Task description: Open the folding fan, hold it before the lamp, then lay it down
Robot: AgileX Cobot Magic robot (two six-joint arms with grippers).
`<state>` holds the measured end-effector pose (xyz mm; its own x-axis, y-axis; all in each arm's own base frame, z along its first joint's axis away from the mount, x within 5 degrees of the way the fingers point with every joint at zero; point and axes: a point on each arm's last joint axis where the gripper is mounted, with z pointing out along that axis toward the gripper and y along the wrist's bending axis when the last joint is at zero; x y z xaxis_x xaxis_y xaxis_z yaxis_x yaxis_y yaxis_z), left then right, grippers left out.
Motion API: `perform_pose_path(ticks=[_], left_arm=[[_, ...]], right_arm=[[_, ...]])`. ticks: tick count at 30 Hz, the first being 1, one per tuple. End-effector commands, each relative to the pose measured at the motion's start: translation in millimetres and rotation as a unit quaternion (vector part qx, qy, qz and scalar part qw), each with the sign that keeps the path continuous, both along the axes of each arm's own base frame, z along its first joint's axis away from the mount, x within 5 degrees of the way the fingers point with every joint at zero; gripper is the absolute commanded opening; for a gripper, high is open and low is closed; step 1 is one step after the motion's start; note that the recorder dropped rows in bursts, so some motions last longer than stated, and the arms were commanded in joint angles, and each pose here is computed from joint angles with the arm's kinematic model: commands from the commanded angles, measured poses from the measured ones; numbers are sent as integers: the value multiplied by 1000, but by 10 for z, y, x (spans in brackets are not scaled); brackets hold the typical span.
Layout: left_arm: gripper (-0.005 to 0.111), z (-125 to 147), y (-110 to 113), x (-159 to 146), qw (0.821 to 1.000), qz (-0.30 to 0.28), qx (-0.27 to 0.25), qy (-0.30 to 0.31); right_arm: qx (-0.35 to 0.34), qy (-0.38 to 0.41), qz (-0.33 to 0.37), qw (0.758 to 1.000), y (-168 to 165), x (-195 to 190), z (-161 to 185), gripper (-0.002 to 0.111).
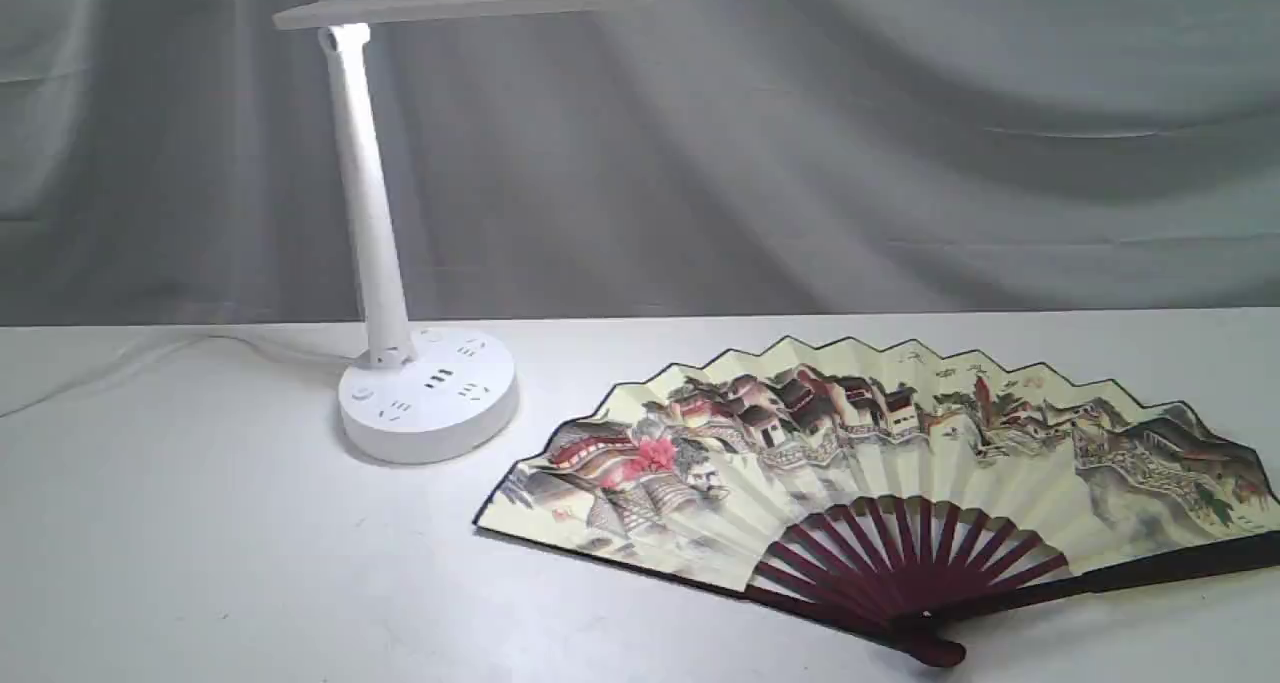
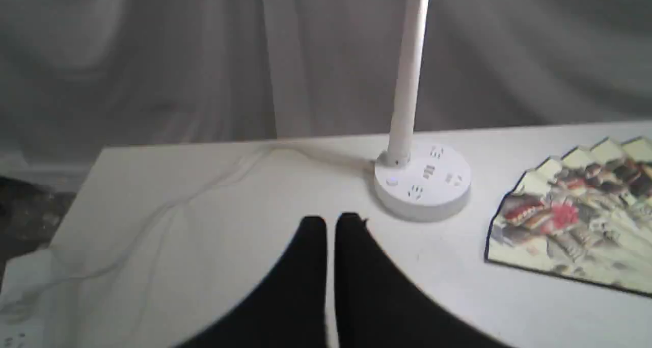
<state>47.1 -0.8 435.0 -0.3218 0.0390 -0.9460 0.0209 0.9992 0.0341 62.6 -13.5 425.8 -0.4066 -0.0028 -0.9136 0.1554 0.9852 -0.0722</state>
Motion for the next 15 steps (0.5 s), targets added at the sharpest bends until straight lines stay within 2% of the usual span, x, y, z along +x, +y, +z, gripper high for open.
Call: perform_pose_path(ticks=[1, 8, 15], left_arm=[[0, 21, -6, -413, 998, -3, -10, -63], [0, -95, 32, -1129, 988, 12, 5, -151], [0, -281, 47, -1582, 979, 17, 20, -201]], right_arm=[[-15, -36, -15, 999, 11, -342, 35, 0], [-20, -72, -26, 997, 64, -947, -67, 0], [-28, -125, -40, 991, 103, -1492, -241, 0]])
